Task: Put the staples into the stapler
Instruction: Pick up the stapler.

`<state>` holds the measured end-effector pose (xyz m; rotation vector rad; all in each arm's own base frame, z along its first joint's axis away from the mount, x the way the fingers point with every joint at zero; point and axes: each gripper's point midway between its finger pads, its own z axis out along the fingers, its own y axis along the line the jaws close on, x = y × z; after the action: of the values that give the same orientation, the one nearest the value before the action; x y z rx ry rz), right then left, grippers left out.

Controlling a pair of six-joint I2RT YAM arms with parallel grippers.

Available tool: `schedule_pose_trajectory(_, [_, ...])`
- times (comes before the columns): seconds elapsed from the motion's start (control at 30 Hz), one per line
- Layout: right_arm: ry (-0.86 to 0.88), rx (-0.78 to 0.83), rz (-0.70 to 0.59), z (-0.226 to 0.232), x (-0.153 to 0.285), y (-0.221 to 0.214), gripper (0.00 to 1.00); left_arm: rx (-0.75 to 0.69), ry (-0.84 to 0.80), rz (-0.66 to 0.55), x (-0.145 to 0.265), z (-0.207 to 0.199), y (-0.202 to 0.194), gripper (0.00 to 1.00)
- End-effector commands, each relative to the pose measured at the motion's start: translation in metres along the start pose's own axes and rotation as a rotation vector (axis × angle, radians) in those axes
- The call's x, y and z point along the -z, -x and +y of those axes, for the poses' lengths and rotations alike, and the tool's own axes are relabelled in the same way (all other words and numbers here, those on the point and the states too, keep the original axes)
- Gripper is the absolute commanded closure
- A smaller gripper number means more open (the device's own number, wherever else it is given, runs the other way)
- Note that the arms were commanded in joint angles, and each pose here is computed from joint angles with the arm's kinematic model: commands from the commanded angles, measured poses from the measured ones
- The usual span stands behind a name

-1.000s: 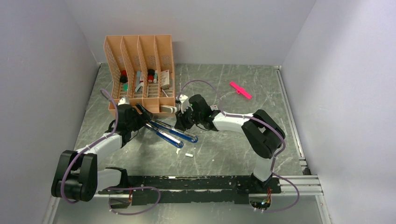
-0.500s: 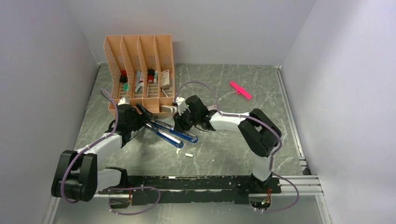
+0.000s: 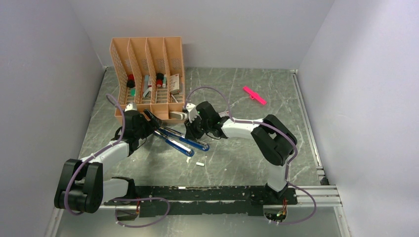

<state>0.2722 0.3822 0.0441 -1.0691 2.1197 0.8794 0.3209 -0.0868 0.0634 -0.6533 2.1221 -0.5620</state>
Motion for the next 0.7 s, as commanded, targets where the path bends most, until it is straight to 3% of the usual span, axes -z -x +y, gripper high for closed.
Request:
schedule_pose_trajectory(0.0, [-0.008,0.018,-0.022,-0.0014,-0.0011,0.0097,0.74,-0.011,-0.045,-0.007,-0.0008,-0.0096,0.0018,0.2])
schedule_pose_trajectory(0.17, [-0.006,0.019,-0.033,0.0,0.001,0.0121,0.66,-0.011,-0.044,-0.005,-0.0008,-0.0091,0.0012,0.2])
schedule_pose_trajectory(0.67, [-0.028,0.023,-0.052,-0.0025,0.0051,0.0151,0.64,-0.012,-0.045,-0.004,-0.0006,-0.0093,0.0009,0.2])
